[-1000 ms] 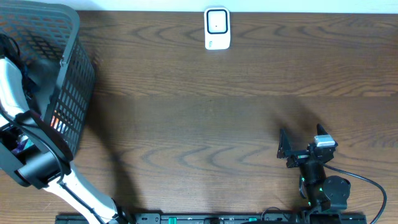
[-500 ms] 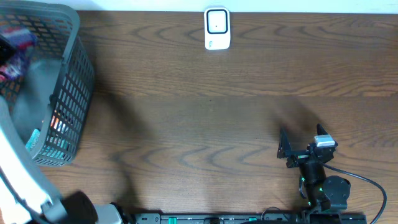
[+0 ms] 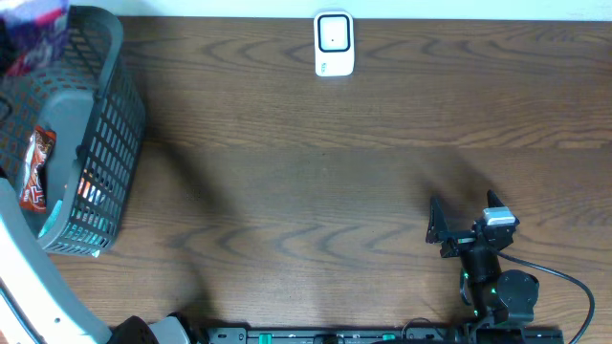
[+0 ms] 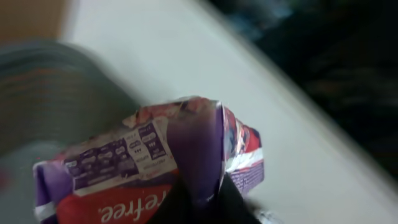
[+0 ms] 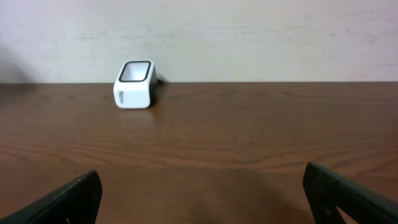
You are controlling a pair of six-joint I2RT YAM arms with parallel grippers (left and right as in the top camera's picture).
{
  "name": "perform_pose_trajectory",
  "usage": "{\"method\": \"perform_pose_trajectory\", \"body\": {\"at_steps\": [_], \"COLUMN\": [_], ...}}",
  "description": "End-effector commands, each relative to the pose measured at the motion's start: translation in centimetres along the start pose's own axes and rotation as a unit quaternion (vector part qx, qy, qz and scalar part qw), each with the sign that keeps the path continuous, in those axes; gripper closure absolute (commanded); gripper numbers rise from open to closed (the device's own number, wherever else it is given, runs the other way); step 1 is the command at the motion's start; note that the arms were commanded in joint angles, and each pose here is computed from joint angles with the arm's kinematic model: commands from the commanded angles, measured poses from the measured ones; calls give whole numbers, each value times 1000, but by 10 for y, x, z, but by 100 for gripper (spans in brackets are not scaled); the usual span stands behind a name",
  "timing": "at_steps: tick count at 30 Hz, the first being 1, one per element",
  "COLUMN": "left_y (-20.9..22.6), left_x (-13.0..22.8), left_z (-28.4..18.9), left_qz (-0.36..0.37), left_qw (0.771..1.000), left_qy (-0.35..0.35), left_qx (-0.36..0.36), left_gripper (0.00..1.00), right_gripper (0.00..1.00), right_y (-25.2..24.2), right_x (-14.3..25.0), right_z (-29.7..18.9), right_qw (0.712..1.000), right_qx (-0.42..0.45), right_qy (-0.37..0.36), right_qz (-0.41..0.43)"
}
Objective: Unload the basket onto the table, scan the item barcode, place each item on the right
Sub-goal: 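Lift the snack box out and carry it to the white scanner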
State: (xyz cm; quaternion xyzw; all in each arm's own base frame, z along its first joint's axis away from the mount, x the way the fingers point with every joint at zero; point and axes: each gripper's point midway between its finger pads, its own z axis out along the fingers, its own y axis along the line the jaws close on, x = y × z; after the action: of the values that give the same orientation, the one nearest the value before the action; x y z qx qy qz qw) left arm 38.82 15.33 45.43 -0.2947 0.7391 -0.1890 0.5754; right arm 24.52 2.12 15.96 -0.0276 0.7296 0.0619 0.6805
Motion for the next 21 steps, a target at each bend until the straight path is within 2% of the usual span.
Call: {"method": "perform_pose_trajectory", "body": {"at_steps": [1,3,5,8,12,16,21], "left_y": [-76,-113,-137,-159,-177,-172,-141], "left_x": [12,13,21,44,100,163,236], "left_z": [-15,-25,-32,-33,-29,-15,10], "left_qz": [-52,-23,-2,8,34,50,77], "left_qw": [980,964,951,941,924,921,930], "left_qy": [64,73,84,115,190,269,338], "left_qx": [180,255,296,320,331,277,120], "left_gripper": [93,93,93,93,93,93,93], "right_gripper": [1,1,1,1,1,1,1], "right_y": [0,0,0,0,0,0,0], "right_x": [1,1,1,1,1,1,1], "right_z": [0,0,0,0,0,0,0], "right_qw": [1000,1000,1000,1000,1000,1000,1000], "right_qx": [0,0,0,0,0,0,0], "right_qy": [0,0,0,0,0,0,0], "right_qz": [-4,-4,-4,-4,-4,-4,-4]}}
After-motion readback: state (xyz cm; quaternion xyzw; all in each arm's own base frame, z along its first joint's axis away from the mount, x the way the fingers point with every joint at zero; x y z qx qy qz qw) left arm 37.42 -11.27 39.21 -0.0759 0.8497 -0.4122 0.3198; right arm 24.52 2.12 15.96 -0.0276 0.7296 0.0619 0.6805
